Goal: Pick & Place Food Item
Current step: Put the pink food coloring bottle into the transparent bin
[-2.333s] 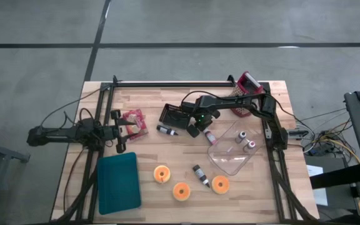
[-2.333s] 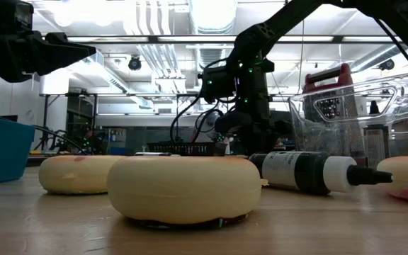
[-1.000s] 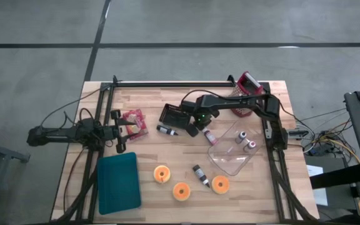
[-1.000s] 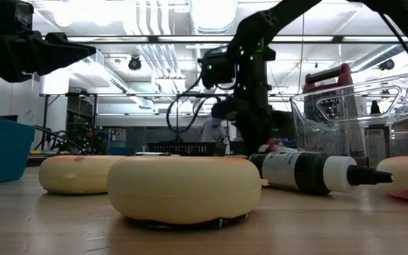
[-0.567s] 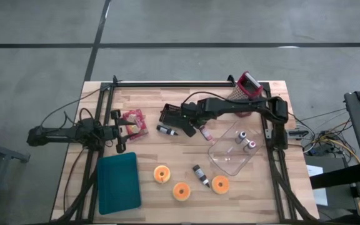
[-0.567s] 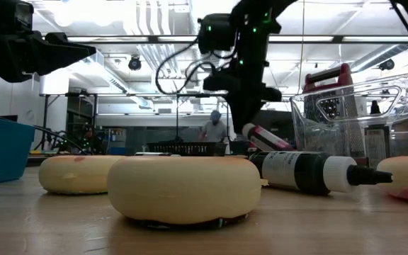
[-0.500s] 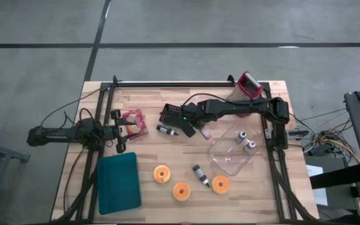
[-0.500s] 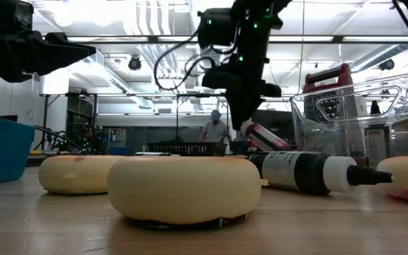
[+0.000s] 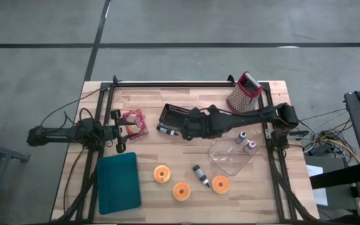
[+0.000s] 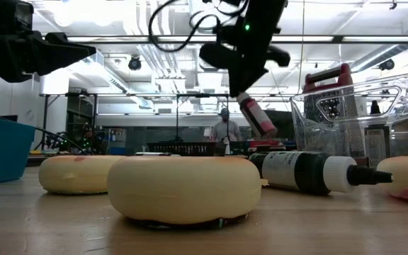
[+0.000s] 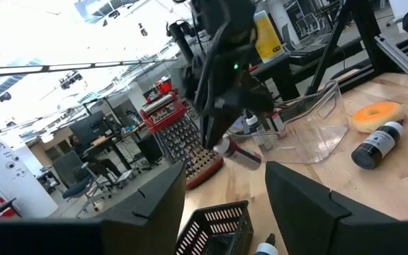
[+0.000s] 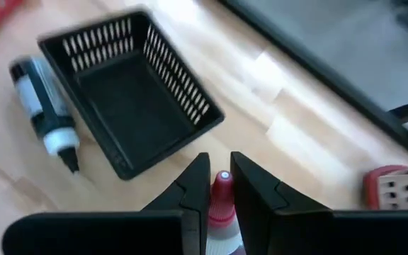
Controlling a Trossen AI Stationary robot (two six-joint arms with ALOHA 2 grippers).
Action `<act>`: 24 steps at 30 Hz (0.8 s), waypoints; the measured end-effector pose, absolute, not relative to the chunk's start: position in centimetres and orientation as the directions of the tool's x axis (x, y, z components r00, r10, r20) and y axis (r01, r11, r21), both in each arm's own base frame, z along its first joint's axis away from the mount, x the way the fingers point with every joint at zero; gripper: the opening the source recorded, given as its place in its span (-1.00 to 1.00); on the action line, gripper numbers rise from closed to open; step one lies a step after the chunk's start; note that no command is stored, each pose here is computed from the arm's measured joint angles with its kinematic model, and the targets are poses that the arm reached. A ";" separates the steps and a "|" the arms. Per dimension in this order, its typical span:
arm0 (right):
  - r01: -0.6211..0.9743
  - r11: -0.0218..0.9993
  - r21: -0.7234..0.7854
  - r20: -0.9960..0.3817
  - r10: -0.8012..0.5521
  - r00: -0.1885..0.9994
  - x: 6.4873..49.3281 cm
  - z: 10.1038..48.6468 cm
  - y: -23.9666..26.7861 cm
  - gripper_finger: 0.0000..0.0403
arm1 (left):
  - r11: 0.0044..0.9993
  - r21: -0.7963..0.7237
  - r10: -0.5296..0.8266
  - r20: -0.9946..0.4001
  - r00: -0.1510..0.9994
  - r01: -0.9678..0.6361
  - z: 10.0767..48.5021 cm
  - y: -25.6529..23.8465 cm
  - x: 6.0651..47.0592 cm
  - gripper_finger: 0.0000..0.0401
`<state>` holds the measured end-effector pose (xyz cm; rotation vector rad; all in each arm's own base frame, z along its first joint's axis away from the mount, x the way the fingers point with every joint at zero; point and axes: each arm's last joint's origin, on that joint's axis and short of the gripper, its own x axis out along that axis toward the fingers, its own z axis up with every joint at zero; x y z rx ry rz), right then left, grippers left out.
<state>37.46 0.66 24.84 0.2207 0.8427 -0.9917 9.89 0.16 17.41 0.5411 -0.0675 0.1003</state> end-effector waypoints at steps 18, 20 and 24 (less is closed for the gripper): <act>0.916 0.385 -0.117 -0.397 -0.863 0.312 30.5 28.9 7.9 -0.79 | 0.852 0.510 0.077 0.091 0.993 -0.113 17.4 0.2 9.9 0.00; 0.917 0.385 -0.103 -0.367 -0.872 0.325 29.6 28.7 8.5 -0.79 | 0.852 0.510 0.077 0.091 0.993 -0.113 17.4 0.2 9.9 0.00; 0.915 0.398 -0.065 -0.345 -0.869 0.354 27.6 27.8 9.5 -0.79 | 0.852 0.510 0.077 0.091 0.993 -0.113 17.4 0.2 9.9 0.00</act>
